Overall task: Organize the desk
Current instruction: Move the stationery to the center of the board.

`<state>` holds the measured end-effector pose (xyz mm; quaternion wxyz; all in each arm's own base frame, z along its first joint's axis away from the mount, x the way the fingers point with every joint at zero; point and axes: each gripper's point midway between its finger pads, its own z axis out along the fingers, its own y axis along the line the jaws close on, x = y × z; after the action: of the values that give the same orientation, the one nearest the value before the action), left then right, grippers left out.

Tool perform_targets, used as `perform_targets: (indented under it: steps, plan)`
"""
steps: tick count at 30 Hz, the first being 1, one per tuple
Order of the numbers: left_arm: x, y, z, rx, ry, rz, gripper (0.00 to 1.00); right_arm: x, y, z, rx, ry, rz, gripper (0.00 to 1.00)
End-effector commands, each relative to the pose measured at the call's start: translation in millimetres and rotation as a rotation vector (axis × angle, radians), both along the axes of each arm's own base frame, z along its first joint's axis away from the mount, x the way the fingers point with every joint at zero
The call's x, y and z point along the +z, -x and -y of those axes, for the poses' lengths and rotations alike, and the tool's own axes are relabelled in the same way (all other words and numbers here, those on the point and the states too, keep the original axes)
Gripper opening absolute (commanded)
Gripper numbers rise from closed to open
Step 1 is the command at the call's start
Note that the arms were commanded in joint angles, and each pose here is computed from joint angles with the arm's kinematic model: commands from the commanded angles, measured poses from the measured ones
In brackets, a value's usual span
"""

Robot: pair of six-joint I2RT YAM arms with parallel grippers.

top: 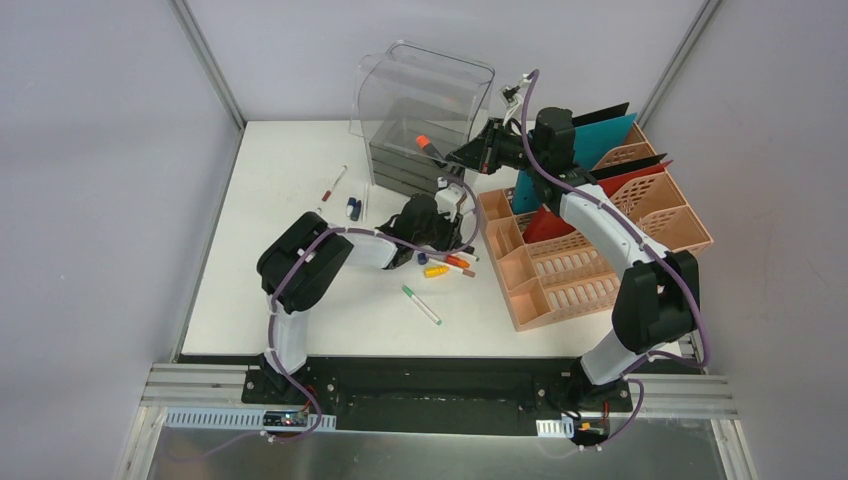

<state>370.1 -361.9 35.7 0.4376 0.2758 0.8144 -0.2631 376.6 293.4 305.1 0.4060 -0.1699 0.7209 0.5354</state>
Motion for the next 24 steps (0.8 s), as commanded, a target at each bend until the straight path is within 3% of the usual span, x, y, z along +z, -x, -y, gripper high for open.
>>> perform_targets:
  steps: [1,9,16,20,24]
  plan:
    - [6,13,-23,0.073,-0.021,-0.041,0.36,35,14,6,0.014,-0.039,0.081,0.05]
    - [12,21,-61,0.258,-0.087,-0.096,0.38,35,14,6,0.014,-0.04,0.083,0.05]
    - [45,22,-73,0.356,-0.017,-0.092,0.44,36,14,6,0.014,-0.041,0.086,0.05]
    - [64,25,-70,0.328,0.013,-0.074,0.46,37,16,7,0.014,-0.041,0.089,0.05]
    - [65,38,-61,0.132,-0.047,-0.05,0.46,38,17,7,0.014,-0.042,0.092,0.05]
